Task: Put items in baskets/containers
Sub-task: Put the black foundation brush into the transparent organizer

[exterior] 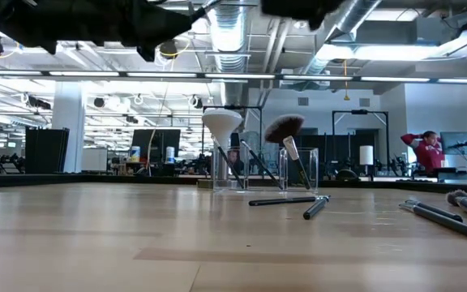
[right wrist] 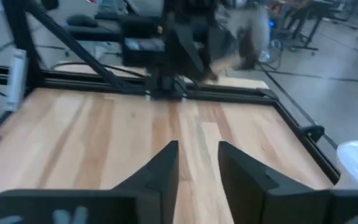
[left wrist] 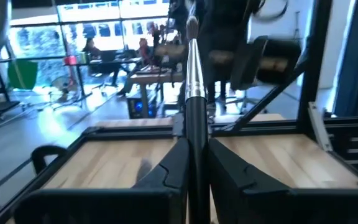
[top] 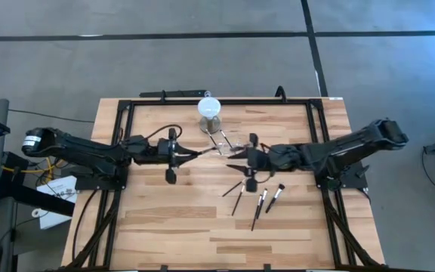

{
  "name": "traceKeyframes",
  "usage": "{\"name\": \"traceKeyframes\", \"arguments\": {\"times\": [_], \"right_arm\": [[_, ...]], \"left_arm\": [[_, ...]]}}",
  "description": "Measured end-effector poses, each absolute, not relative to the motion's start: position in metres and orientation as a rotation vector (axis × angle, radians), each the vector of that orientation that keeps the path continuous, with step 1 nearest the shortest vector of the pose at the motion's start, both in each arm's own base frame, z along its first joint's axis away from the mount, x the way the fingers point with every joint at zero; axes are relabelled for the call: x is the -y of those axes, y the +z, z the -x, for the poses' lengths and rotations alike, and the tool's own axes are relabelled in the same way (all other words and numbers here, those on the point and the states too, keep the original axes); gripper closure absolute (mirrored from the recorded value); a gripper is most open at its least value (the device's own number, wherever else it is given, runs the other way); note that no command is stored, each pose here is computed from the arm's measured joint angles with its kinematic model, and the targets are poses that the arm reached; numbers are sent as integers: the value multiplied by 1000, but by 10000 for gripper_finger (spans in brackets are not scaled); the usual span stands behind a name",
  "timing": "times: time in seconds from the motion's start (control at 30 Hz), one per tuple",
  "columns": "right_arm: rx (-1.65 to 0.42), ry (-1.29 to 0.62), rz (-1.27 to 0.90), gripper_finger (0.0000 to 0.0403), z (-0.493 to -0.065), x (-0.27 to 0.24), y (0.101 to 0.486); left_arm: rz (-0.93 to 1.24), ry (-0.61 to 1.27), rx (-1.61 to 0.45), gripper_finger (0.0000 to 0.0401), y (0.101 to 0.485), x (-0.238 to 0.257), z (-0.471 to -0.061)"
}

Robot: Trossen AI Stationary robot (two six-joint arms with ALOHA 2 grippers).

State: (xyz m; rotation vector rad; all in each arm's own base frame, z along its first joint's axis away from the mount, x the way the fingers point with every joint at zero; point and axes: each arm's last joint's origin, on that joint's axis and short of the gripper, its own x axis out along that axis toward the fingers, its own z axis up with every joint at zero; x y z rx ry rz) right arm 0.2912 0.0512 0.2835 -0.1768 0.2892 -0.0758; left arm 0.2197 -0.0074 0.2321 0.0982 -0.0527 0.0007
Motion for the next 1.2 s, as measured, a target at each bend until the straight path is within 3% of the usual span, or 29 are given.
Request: {"name": "traceKeyframes", "arguments": {"times": [0.2, 0.4, 0.57, 0.77, 1.2], "right_arm": [[-267, -147, 167, 241, -327, -32, 253], [-233, -147, 193, 205, -339, -23, 262], [-175, -9, 206, 208, -340, -35, 268], [-110, 17, 241, 226, -340, -41, 274], [-174, 99, 223, 235, -339, -41, 267]], "left_arm": [[-100, -11, 29, 358, 227, 8, -223], [-100, -12, 21, 360, 225, 8, -224], [-100, -12, 21, 356, 225, 8, -224], [-100, -42, 25, 359, 225, 9, -224], [-102, -59, 34, 356, 226, 10, -224]]}}
